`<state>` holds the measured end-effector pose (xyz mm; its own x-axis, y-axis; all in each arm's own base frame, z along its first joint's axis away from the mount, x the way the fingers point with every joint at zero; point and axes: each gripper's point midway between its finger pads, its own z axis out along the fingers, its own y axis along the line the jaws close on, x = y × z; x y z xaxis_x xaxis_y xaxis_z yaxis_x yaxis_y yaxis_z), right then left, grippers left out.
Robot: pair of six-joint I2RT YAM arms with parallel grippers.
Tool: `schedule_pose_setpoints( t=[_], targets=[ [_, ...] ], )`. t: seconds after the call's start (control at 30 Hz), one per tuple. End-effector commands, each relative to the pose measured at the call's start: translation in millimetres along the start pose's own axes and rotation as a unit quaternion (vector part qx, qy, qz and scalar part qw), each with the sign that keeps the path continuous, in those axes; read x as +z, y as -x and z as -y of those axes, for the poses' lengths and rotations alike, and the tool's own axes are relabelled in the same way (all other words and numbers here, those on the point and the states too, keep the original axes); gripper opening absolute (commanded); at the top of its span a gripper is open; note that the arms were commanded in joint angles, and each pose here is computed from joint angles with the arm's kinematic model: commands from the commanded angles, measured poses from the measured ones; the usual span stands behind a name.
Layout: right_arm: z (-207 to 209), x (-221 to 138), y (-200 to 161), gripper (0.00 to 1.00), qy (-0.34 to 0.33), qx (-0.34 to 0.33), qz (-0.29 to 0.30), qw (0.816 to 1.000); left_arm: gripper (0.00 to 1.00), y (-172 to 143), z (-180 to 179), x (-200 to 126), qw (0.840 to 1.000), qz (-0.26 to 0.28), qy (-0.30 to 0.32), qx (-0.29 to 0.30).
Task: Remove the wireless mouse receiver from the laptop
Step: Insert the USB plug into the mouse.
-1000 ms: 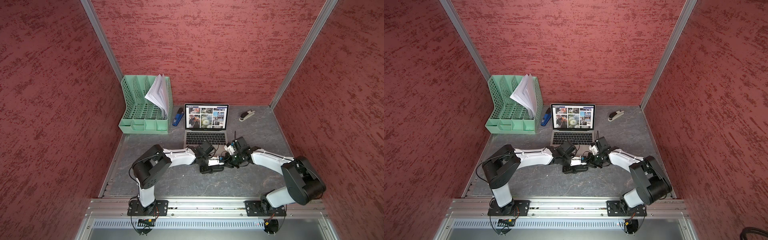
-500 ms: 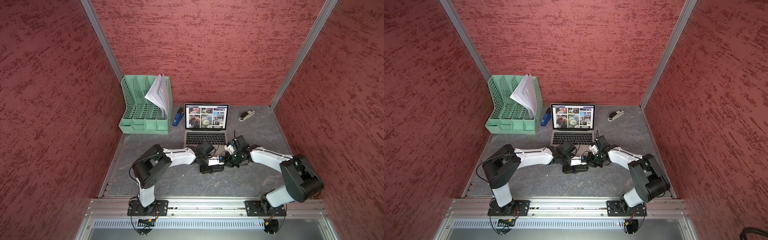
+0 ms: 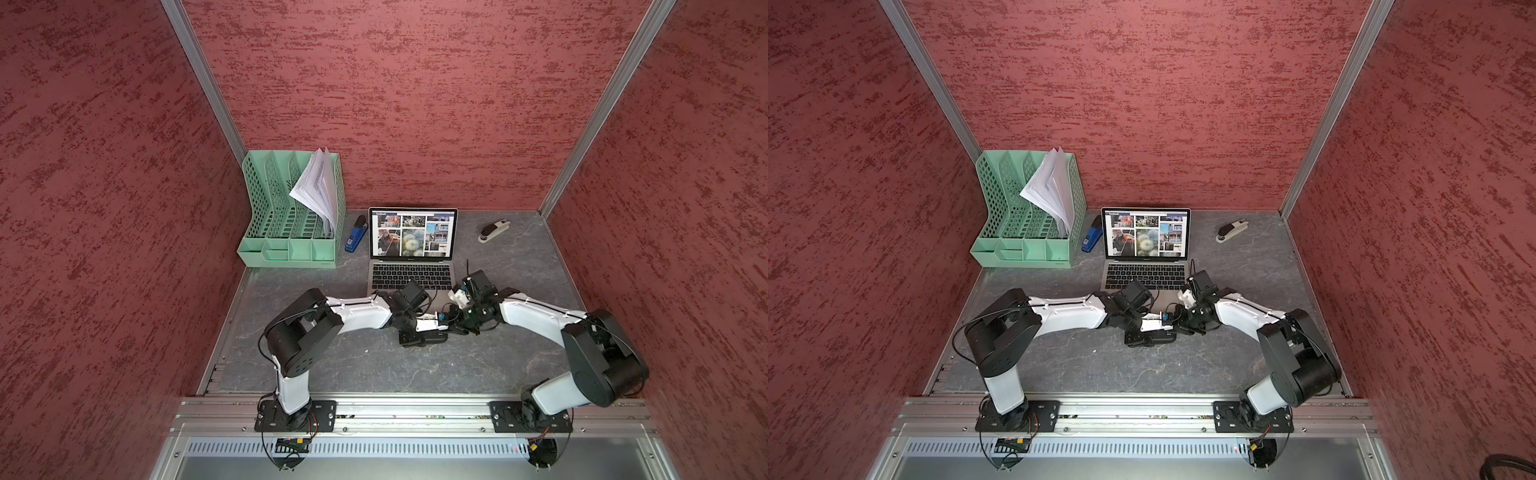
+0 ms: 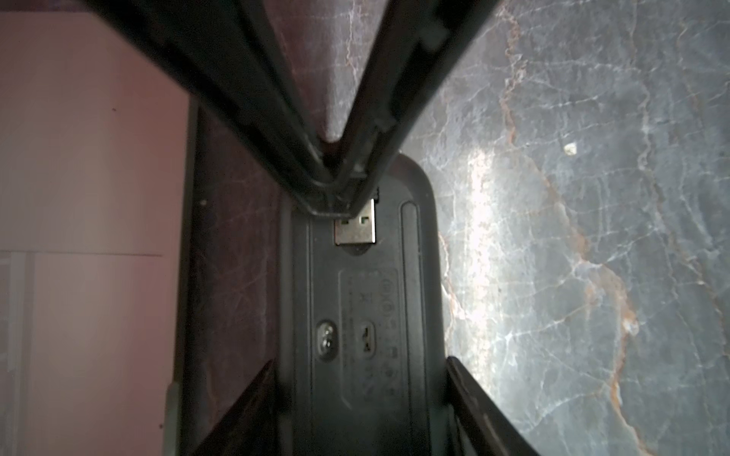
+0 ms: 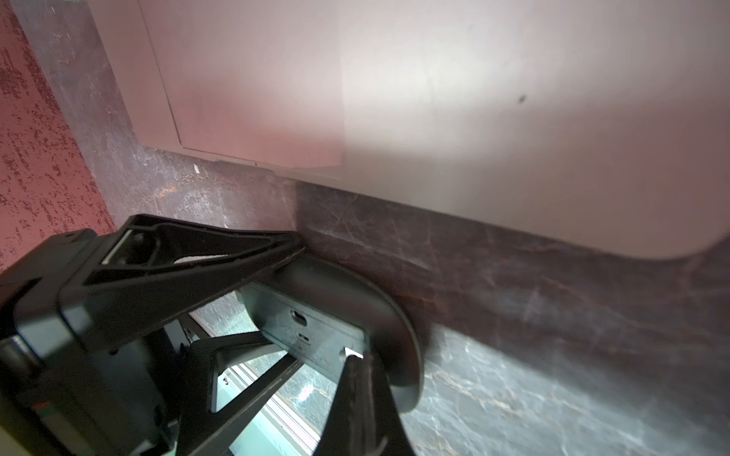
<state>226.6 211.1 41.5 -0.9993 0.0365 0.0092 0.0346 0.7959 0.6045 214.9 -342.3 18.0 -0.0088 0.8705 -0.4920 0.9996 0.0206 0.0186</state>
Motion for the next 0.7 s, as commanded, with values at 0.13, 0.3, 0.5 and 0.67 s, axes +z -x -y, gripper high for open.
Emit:
schedule_pose_setpoints(
  t=[0.13, 0.3, 0.5, 0.67],
  targets=[
    [17.0, 15.7, -21.5, 0.00, -0.063, -0.003, -0.040, 0.997, 0.42, -20.2, 10.8, 14.7, 0.999, -0.036, -0.024, -0.015],
    [-0.8, 9.2, -18.3, 0.00, -0.036, -0.017, -0.032, 0.999, 0.42, -20.4, 10.7, 15.2, 0.999, -0.036, -0.024, -0.016],
    [-26.4, -7.3, -15.2, 0.00, 0.000, -0.034, -0.020, 0.999, 0.42, -21.0, 10.2, 15.0, 0.999, -0.035, -0.025, -0.017],
    [-38.9, -14.2, -16.1, 0.00, 0.019, -0.043, -0.021, 0.999, 0.42, -20.8, 10.1, 15.8, 0.999, -0.035, -0.025, -0.016]
  ],
)
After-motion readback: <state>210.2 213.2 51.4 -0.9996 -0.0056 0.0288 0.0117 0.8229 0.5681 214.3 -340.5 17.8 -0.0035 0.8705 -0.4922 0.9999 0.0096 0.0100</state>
